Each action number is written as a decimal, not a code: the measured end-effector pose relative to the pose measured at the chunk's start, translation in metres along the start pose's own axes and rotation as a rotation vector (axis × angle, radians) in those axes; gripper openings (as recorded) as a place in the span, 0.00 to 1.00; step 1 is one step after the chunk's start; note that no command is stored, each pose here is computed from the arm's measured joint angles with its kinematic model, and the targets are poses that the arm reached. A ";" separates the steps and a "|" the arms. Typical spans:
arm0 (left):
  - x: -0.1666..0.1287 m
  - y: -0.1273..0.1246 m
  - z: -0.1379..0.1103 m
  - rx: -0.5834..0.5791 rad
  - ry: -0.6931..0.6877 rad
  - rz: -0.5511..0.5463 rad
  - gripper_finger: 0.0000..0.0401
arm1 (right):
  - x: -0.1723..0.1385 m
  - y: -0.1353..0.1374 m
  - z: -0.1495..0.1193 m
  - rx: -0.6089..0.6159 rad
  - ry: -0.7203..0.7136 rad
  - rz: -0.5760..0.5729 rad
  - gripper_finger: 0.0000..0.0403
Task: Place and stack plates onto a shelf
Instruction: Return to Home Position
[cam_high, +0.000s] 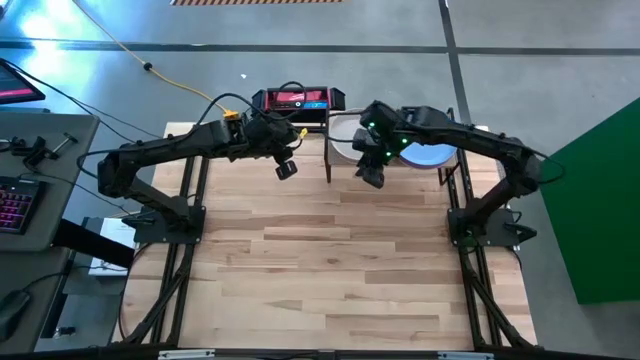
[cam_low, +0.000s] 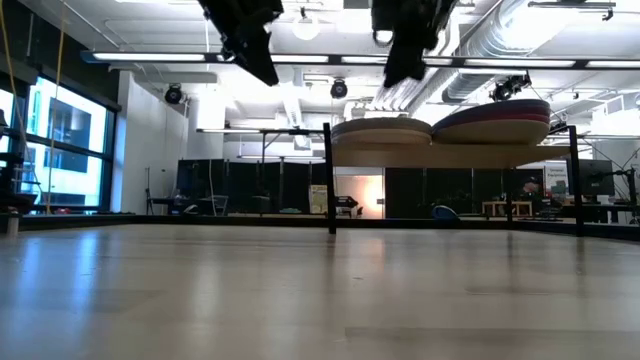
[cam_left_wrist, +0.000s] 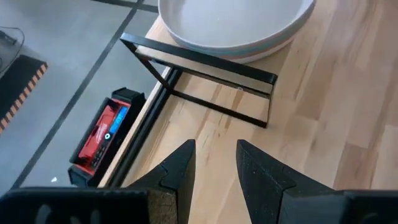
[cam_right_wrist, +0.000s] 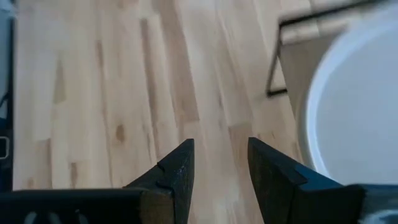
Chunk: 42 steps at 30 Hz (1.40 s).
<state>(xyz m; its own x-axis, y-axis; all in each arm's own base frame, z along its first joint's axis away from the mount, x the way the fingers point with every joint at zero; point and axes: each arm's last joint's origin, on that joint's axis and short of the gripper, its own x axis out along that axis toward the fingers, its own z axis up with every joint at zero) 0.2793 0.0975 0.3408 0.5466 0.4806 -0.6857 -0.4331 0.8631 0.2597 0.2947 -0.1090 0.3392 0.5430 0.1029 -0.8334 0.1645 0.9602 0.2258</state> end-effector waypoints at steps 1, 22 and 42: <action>-0.003 0.001 0.000 -0.006 -0.008 -0.010 0.26 | -0.006 0.003 0.000 -0.025 -0.025 0.003 0.32; -0.093 0.007 -0.099 -0.224 -0.558 -0.180 0.26 | -0.063 0.012 -0.087 -0.145 -0.465 0.071 0.32; -0.021 -0.030 -0.200 -0.310 -0.737 -0.266 0.26 | 0.031 -0.004 -0.192 -0.074 -0.721 0.204 0.32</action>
<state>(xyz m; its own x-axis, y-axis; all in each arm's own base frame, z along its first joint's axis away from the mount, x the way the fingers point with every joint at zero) 0.1372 0.0306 0.2111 0.9396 0.3385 -0.0499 -0.3421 0.9320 -0.1199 0.1532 -0.0596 0.2154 0.9654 0.1093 -0.2366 -0.0388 0.9579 0.2843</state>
